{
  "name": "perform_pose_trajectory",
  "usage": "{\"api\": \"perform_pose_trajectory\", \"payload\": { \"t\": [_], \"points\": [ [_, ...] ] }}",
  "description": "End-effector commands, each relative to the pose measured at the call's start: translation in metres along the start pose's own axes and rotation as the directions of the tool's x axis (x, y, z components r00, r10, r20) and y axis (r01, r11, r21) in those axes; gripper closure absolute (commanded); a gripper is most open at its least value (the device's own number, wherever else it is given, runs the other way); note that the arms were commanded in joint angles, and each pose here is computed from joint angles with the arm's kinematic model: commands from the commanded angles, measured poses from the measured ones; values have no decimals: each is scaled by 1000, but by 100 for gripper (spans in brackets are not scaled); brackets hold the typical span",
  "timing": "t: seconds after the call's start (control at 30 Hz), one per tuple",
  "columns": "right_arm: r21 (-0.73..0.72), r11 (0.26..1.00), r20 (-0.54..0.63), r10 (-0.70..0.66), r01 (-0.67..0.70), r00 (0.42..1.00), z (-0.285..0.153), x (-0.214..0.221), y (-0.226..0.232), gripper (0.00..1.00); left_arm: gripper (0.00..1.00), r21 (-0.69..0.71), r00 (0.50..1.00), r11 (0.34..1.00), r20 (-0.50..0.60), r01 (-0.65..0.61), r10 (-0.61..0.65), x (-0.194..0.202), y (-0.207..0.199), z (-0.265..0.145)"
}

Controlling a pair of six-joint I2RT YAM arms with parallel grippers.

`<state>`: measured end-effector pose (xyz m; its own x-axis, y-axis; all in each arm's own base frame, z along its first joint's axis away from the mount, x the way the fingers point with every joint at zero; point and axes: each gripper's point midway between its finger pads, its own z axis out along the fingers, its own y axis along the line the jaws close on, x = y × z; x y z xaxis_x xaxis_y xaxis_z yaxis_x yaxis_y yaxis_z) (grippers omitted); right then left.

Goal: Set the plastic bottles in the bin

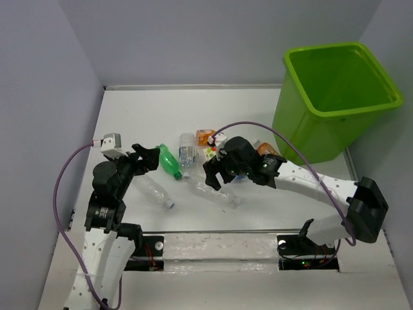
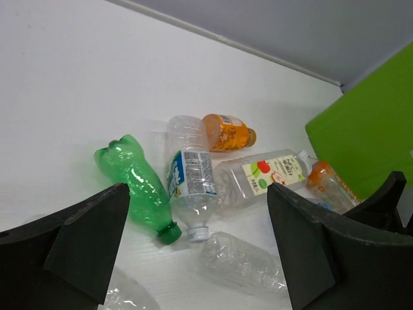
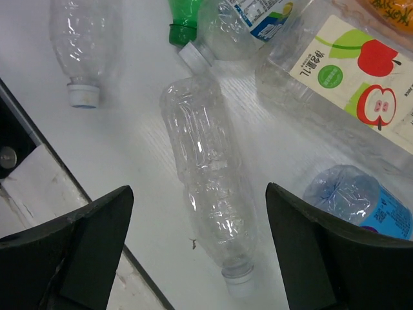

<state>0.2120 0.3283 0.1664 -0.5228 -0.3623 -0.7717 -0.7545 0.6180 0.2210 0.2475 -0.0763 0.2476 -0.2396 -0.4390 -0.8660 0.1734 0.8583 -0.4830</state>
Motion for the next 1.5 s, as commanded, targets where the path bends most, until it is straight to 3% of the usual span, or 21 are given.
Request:
{"api": "perform_pose_trajectory", "payload": {
  "t": [0.0,0.3,0.6,0.77,0.87,1.07,1.2,1.3,1.33,1.43,1.47],
  "points": [
    [-43,994,17,-100,100,995,17,-21,11,11,1,-179,998,982,30,55,-50,-12,28,6],
    [-69,987,-140,-157,148,978,73,14,9,11,1,-469,987,877,-53,108,-150,16,81,18],
    [-38,981,-219,-193,189,956,102,52,9,12,1,-557,951,821,-166,128,-262,47,87,3],
    [9,981,-186,-191,196,964,97,50,8,43,1,-583,929,803,-217,124,-301,65,91,0],
    [16,984,-110,-174,176,979,70,27,13,49,1,-626,896,775,-293,84,-333,89,102,0],
    [30,991,261,-133,129,956,-47,-76,34,59,1,-711,817,702,-425,-35,-390,125,124,0],
    [155,982,549,-173,104,818,-154,-163,28,61,1,-731,788,679,-456,-68,-413,139,131,1],
    [362,931,642,-279,38,714,-222,-205,0,62,1,-744,790,665,-447,-68,-419,142,136,3],
    [481,876,671,-356,-16,651,-261,-228,-16,62,1,-746,791,663,-442,-63,-423,143,136,4],
    [670,724,669,-489,-168,559,-325,-257,-59,65,6,-738,800,673,-428,-41,-421,143,135,9],
    [686,678,702,-521,-264,487,-356,-271,-72,65,9,-727,798,686,-431,-30,-422,143,132,11]
  ]
}}
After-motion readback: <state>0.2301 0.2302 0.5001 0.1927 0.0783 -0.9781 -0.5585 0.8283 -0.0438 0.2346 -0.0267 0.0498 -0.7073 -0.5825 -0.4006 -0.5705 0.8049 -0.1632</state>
